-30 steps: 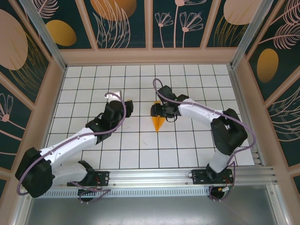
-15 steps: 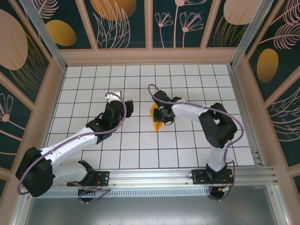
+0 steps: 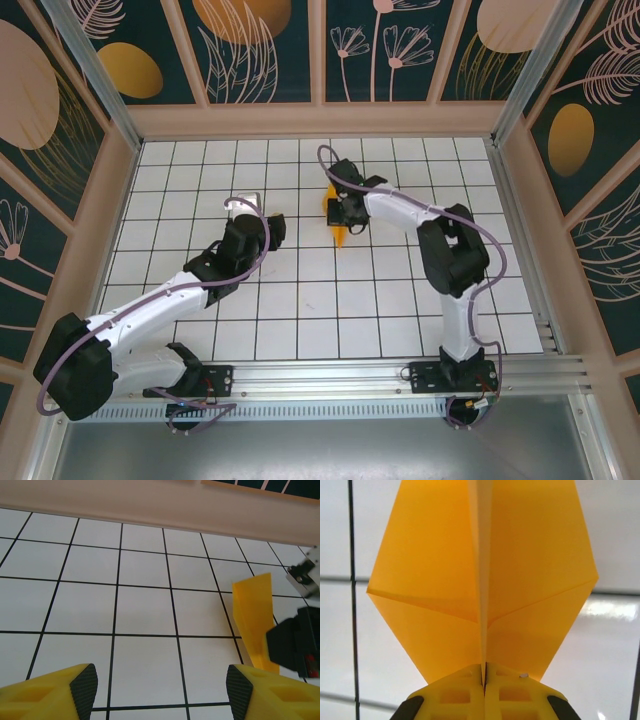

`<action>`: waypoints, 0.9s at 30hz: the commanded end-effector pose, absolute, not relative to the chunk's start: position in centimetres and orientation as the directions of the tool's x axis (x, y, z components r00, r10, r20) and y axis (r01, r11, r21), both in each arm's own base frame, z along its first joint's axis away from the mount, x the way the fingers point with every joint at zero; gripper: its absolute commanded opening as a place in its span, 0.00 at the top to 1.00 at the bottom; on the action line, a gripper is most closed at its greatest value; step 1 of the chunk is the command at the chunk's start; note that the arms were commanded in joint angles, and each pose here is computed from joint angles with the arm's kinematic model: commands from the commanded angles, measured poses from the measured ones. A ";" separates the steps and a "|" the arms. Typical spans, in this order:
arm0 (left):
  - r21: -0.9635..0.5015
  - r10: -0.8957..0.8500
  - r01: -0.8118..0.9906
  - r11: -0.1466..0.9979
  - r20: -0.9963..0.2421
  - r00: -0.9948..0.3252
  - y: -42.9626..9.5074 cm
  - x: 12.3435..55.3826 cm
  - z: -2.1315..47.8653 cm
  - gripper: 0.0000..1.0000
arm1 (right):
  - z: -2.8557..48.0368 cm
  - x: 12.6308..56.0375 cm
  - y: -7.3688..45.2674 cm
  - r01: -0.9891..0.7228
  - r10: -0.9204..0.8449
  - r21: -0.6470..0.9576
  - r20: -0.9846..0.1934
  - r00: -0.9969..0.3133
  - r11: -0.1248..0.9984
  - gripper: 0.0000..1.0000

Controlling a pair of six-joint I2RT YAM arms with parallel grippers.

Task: Fold a paper plane with a square sheet of paper (fold left side to right side)
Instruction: Move the paper plane to the top-center of the table.

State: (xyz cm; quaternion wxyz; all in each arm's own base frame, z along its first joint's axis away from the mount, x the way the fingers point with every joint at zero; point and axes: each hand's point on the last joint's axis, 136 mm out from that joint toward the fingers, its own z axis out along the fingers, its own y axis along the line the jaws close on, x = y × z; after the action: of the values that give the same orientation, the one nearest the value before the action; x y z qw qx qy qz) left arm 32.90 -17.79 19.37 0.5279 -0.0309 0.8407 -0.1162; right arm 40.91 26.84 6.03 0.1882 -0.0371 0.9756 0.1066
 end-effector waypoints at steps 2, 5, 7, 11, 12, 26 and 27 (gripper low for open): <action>-0.266 -0.210 0.082 0.960 -0.884 -0.419 -18.5 33.4 20.8 0.28 | 4.5 42.5 25.6 -0.128 -0.083 0.117 -0.329 -0.941 0.985 0.95; -0.261 -0.205 0.080 0.962 -0.885 -0.418 -18.4 33.4 20.9 0.28 | 3.8 43.1 25.9 -0.140 -0.100 0.110 -0.312 -0.945 0.984 0.95; -0.258 -0.203 0.079 0.963 -0.887 -0.415 -18.4 33.4 21.0 0.28 | 3.4 43.1 26.2 -0.146 -0.106 0.113 -0.301 -0.948 0.983 0.95; -0.259 -0.205 0.081 0.963 -0.889 -0.410 -18.3 33.4 21.2 0.27 | 2.9 43.0 26.1 -0.149 -0.115 0.103 -0.282 -0.953 0.983 0.93; -0.259 -0.205 0.082 0.962 -0.889 -0.410 -18.3 33.3 21.2 0.27 | 2.9 43.0 26.1 -0.149 -0.115 0.103 -0.281 -0.953 0.984 0.90; -0.232 -0.192 0.056 0.971 -0.899 -0.395 -17.7 33.5 21.9 0.17 | 12.6 42.7 25.7 -0.165 -0.115 0.080 -0.433 -0.894 0.983 0.39; -0.222 -0.187 0.045 0.974 -0.900 -0.393 -17.5 33.6 21.9 0.16 | 13.8 42.5 25.5 -0.166 -0.109 0.087 -0.456 -0.883 0.982 0.35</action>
State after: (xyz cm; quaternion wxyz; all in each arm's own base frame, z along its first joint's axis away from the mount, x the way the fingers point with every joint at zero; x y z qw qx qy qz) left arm 33.20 -17.87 20.36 0.5336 -0.0343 0.8371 -0.1159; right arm 43.10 26.33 7.73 0.1784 -0.0736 0.9794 0.0594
